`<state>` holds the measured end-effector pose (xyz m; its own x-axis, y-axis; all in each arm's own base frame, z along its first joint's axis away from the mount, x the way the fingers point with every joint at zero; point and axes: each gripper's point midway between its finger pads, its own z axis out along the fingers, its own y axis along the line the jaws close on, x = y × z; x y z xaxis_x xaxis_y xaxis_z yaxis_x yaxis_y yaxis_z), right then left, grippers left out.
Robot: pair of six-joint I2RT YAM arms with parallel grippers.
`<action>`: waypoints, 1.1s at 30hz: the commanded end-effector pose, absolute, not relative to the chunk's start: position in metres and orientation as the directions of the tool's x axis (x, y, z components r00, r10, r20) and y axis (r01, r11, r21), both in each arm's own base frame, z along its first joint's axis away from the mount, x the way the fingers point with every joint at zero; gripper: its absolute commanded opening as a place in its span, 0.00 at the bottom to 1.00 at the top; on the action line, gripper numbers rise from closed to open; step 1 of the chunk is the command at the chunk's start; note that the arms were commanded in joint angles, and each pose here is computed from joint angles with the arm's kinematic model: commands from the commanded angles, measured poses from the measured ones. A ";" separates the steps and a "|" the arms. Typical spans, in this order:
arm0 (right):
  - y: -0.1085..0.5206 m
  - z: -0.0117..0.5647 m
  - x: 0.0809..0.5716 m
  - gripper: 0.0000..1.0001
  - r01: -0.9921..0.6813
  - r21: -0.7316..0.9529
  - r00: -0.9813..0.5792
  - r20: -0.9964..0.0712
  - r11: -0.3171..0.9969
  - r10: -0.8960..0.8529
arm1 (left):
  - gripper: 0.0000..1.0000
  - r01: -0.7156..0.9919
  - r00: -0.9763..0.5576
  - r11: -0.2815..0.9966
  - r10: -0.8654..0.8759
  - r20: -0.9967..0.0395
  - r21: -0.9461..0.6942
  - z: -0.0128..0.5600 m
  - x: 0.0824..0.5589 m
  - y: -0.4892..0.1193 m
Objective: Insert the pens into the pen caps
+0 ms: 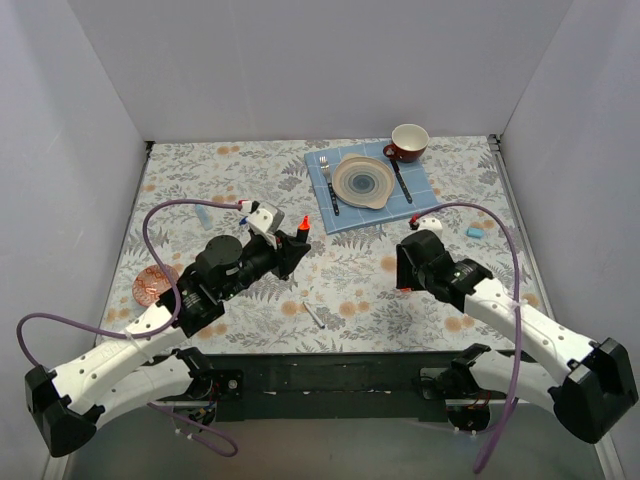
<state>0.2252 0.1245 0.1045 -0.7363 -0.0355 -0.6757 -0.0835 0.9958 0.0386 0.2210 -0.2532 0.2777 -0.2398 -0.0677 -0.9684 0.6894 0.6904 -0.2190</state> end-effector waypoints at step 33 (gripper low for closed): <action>0.116 0.058 0.249 0.68 0.770 0.262 -0.451 -0.421 0.582 0.787 | 0.00 0.700 -0.210 0.692 -0.040 -0.977 -0.178 0.280 0.221 -0.251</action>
